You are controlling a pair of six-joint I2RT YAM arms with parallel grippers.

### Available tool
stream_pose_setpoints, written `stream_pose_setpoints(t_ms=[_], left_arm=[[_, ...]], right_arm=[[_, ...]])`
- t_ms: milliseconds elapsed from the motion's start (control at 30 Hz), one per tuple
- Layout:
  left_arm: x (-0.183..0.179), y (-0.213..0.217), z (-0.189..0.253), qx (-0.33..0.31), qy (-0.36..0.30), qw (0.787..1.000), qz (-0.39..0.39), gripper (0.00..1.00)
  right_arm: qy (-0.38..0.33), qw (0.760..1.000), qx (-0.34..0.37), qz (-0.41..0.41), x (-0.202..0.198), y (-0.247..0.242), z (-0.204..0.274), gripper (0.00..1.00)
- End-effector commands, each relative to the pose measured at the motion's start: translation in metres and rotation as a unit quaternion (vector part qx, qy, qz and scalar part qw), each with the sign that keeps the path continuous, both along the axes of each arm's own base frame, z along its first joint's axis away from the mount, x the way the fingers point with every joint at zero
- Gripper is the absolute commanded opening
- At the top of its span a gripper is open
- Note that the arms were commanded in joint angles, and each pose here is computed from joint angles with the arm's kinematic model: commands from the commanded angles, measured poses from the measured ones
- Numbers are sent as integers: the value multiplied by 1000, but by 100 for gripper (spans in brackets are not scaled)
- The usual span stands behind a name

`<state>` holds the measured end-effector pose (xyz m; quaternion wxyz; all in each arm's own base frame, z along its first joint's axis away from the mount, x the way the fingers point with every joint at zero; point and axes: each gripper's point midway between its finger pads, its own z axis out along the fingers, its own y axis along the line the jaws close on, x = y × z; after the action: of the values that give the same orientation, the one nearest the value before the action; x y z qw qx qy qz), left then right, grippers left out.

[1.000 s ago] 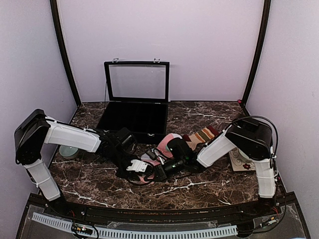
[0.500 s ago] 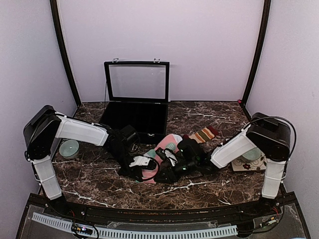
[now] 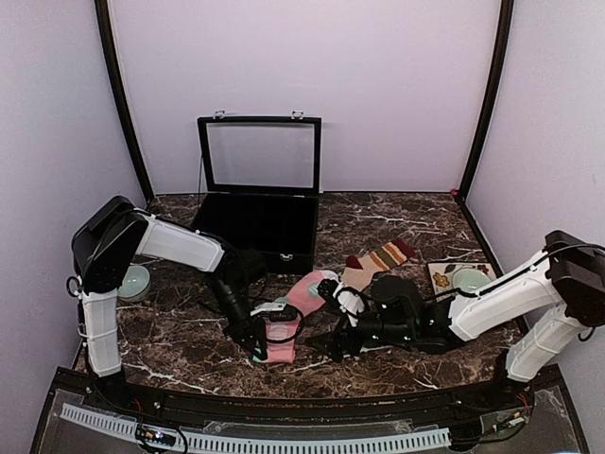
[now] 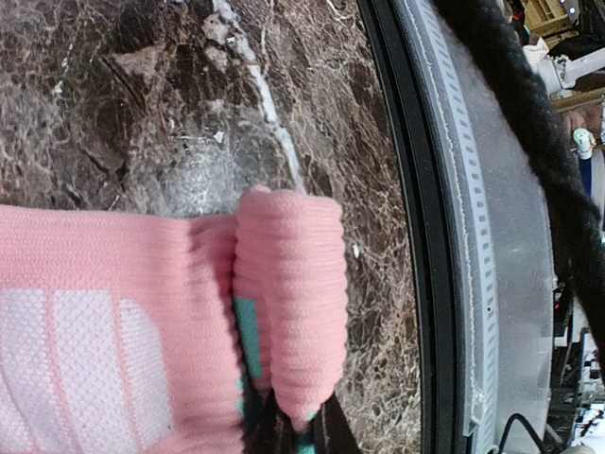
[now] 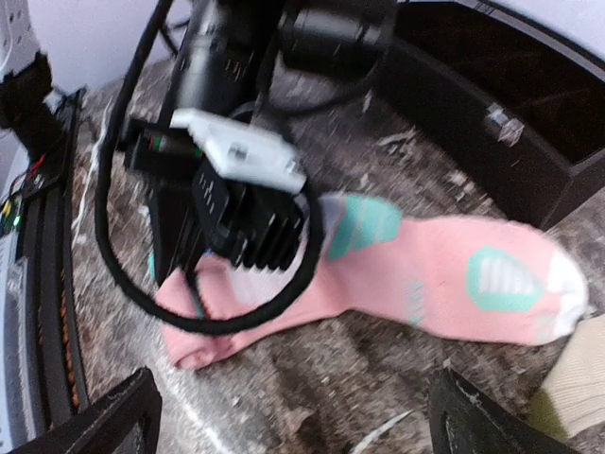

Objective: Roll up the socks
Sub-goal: Roll the sock at the center of the board.

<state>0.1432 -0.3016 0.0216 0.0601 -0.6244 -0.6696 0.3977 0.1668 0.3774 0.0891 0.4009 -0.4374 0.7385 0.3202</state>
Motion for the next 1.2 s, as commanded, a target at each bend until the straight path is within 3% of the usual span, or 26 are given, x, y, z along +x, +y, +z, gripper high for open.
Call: stream_pose_setpoints(t_ms=[0,67,167,233,267,333,500,567,633,900,1167], left_arm=[[-15,36,-36,129,39,991,3,0],[-14,36,-38,136,40,990,3,0],[-15,37,-40,146,48,988,4,0],[-15,39,-41,150,51,987,6,0],[-15,39,-42,152,52,987,6,0],[-14,40,-45,159,53,986,7,0],[-12,42,-48,165,55,985,14,0],[-11,43,-50,169,54,984,15,0],[-11,45,-52,172,54,983,17,0],[-10,48,-53,172,57,983,23,0],[-10,51,-52,166,51,985,17,0]], right_arm=[[-105,976,40,-185,52,-41,37,99],[-84,961,71,-253,63,-63,45,99],[-81,962,153,-212,46,-74,60,99],[-111,977,115,-140,28,-54,55,99],[-140,984,55,-94,16,-43,38,99],[-181,983,4,-20,-13,-24,20,95],[-232,963,32,136,-69,15,22,69],[-229,955,10,188,-80,36,9,60],[-235,946,-1,226,-87,53,0,56],[-258,923,-13,287,-91,92,-23,47],[-249,927,-34,278,-70,93,-43,37]])
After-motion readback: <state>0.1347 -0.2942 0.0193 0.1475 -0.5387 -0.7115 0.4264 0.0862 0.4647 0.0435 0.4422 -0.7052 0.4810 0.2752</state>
